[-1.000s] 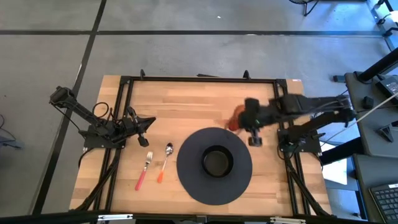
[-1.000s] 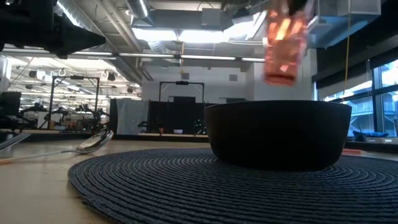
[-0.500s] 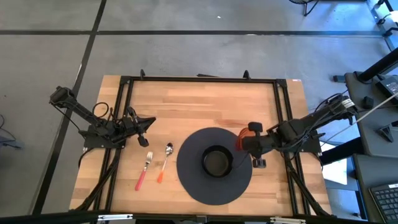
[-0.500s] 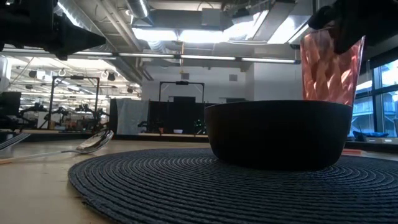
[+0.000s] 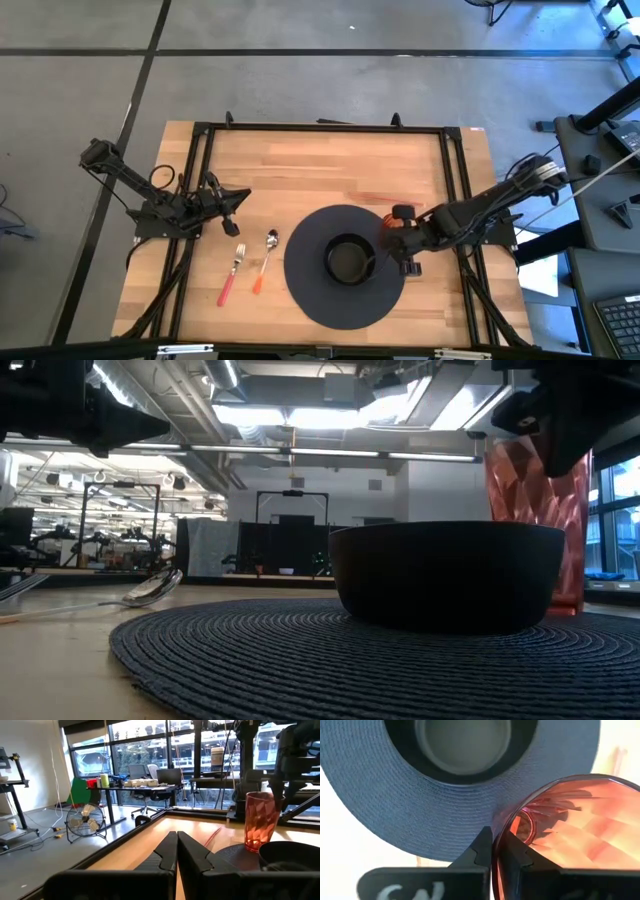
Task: Pick & Place Utensil
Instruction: Put the orange cup on the dark mat to the top right of the black bowl
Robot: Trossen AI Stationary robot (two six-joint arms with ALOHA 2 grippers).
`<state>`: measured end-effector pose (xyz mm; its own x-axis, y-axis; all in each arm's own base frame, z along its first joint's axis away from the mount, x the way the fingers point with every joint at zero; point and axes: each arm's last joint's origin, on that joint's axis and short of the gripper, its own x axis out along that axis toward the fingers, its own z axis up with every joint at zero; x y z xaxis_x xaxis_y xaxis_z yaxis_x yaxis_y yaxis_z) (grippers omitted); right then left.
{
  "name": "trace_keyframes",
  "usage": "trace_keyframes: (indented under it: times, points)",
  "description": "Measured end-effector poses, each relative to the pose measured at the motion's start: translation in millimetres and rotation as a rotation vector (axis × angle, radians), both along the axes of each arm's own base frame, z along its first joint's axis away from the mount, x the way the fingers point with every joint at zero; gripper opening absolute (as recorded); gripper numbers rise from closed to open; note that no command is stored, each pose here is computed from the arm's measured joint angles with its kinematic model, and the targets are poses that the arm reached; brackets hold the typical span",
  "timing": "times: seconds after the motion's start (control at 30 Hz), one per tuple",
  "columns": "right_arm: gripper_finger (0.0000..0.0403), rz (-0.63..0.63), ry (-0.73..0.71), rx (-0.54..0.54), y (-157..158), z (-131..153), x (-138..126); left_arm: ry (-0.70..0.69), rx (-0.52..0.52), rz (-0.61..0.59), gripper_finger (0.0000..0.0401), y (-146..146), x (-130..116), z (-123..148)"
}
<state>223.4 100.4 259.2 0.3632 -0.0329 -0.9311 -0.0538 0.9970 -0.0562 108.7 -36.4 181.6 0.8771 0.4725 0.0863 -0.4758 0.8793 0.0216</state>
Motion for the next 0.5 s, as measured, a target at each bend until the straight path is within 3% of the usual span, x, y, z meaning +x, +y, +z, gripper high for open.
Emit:
trace_keyframes:
  times: [0.4, 0.5]
  points:
    - [0.0015, 0.018, -0.017, 0.016, 2.8, -2.1, 5.2, 0.006, 0.004, -0.001, 0.0003, -0.1, 0.1, -0.6]
    - [0.0033, 0.021, -0.017, 0.025, 3.2, -2.0, 5.4, 0.007, 0.004, -0.001, 0.0003, -0.1, 0.1, -0.6]
